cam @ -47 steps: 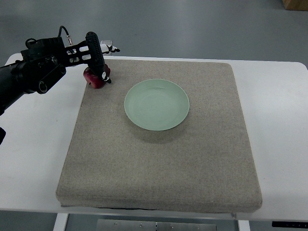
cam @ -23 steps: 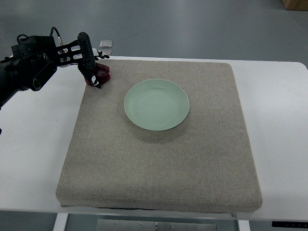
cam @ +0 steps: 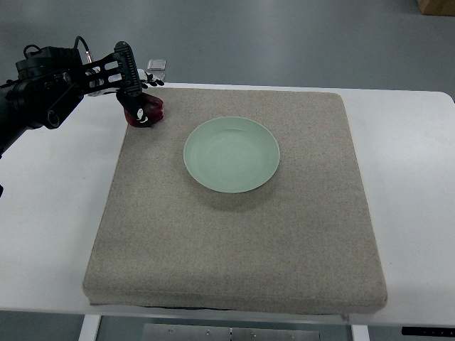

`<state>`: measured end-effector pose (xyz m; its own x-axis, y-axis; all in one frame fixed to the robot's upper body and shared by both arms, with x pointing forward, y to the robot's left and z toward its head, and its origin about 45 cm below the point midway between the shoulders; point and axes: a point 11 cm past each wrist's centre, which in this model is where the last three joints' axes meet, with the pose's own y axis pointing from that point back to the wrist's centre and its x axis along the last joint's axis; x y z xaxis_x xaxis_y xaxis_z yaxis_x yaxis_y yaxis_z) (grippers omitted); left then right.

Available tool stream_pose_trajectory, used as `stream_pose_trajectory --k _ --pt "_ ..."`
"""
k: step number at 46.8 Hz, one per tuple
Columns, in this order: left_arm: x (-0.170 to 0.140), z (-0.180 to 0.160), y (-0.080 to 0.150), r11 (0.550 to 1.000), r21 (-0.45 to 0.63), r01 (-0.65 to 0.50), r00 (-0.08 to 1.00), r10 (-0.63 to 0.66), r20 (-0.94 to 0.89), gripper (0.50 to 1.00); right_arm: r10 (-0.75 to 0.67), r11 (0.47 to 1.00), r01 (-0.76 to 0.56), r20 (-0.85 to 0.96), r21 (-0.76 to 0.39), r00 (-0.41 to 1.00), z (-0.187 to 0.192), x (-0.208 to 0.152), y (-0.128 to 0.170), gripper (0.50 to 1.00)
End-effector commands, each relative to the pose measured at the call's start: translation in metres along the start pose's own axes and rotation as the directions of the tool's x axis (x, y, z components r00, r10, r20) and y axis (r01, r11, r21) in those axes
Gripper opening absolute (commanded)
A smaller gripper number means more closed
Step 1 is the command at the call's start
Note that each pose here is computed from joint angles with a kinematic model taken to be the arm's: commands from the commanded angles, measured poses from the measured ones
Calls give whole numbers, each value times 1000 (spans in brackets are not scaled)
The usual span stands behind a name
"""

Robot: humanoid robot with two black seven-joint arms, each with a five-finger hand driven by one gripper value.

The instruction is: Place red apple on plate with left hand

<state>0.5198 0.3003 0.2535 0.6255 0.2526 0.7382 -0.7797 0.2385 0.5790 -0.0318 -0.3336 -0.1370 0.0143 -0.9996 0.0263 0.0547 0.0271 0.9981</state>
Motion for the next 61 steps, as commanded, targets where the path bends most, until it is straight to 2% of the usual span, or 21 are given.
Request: stream_pose_trajectory --k 1,6,13,18,20,22,25,29,35,38,42,43,46,54,61 --pt "-2 -1 0 1000 0 5 1000 -5 -1 971 0 1000 0 0 0 1000 0 0 0 930" --pt "-2 0 0 1000 -1 8 1000 -8 -1 936 0 1000 0 0 0 1000 0 0 0 932" --pt "-1 -1 0 1000 3 7 1000 -7 6 814 0 1000 0 0 0 1000 0 0 0 930" --pt "0 -1 0 1000 2 5 1000 -5 7 776 0 1000 0 0 2 1000 0 0 0 932" --pt "-1 -1 0 1000 3 5 1000 -5 7 742 0 1000 0 0 0 1000 0 0 0 932" --pt "-2 -2 0 1000 5 6 1000 -6 6 737 0 1000 0 0 0 1000 0 0 0 930" --pt "-1 -2 0 1000 4 2 1000 -2 7 703 0 1000 0 0 0 1000 0 0 0 932" --pt "-2 -3 0 1000 4 -1 1000 1 6 696 0 1000 0 0 0 1000 0 0 0 930" --pt "-3 -2 0 1000 5 1 1000 -1 8 636 1 1000 -1 0 0 1000 0 0 0 930" --pt "-3 -3 0 1000 8 1 1000 -1 9 630 0 1000 0 0 0 1000 0 0 0 930" --pt "-2 -2 0 1000 5 3 1000 -3 9 593 0 1000 0 0 0 1000 0 0 0 930" --pt "-2 -2 0 1000 7 3 1000 -3 9 581 1 1000 -1 0 2 1000 0 0 0 932" --pt "-1 0 0 1000 2 9 1000 -9 8 501 0 1000 0 0 0 1000 0 0 0 932" --pt "2 8 0 1000 -28 -5 1000 4 -17 500 0 1000 0 0 0 1000 0 0 0 932" --pt "-2 31 -4 995 -102 4 999 -7 -31 500 0 1000 0 0 0 1000 0 0 0 930"
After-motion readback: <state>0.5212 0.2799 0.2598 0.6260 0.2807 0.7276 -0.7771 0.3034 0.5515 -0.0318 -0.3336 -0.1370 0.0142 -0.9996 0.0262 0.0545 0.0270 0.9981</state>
